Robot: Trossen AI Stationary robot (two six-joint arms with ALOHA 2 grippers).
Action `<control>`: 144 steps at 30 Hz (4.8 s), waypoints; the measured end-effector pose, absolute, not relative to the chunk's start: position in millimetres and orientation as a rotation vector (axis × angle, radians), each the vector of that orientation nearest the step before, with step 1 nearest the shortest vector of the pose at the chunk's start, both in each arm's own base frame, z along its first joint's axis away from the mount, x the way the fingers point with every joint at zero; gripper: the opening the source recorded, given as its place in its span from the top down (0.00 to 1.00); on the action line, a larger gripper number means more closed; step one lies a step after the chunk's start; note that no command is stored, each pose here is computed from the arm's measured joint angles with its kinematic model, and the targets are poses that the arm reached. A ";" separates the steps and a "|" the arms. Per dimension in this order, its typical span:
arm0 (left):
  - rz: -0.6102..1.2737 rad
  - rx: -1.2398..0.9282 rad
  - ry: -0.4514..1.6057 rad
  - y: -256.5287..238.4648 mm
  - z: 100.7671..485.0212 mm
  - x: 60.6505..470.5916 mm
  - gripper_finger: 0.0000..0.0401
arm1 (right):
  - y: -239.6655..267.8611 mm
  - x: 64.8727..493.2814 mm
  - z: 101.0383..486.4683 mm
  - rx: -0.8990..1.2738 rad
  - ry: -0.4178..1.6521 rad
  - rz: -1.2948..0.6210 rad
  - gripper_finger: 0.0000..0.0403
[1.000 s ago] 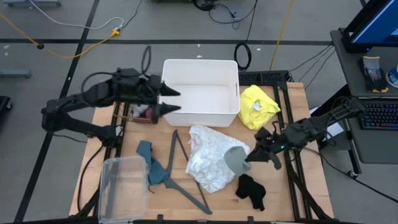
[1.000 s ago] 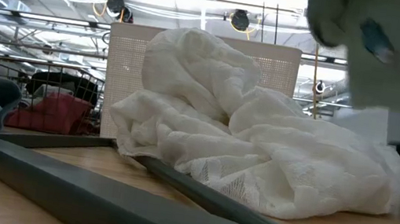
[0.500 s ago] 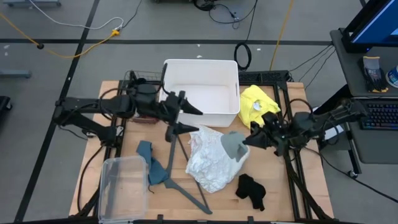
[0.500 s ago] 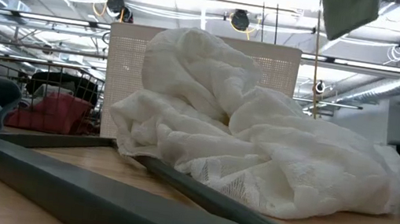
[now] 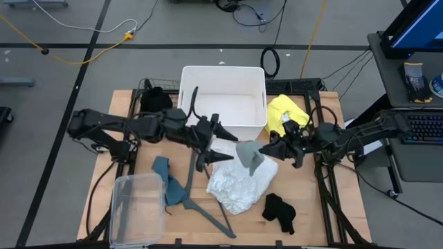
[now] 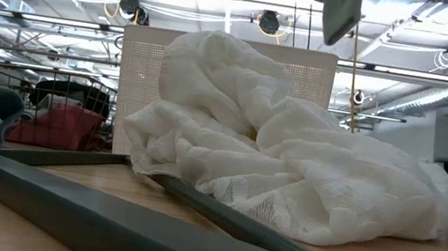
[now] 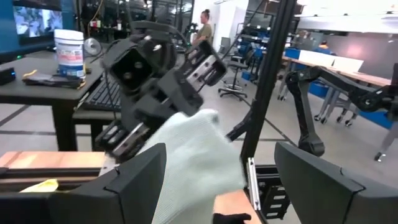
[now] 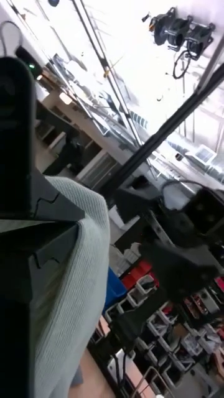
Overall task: Pick & Place Cloths
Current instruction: Put the gray sock into the transparent bin
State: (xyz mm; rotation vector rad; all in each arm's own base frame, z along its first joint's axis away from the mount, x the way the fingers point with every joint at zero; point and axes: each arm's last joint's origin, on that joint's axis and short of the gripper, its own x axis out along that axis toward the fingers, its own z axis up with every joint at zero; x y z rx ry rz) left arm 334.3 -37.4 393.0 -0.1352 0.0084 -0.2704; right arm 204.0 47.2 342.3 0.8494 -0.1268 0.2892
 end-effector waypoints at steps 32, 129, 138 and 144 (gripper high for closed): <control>-0.074 -0.099 0.082 -68.0 372.8 343.7 0.26 | 42.6 251.3 322.4 0.915 -0.221 0.288 1.00; 0.233 -1.346 1.391 -128.5 371.3 141.9 0.99 | 53.6 250.5 309.6 0.657 0.014 0.579 0.71; 0.485 -1.279 1.436 -132.9 356.7 134.3 0.99 | 53.6 250.5 309.6 0.656 0.012 0.577 0.70; 0.507 -1.235 1.413 -136.8 351.7 139.5 0.99 | 53.5 250.5 309.6 0.655 0.011 0.574 0.71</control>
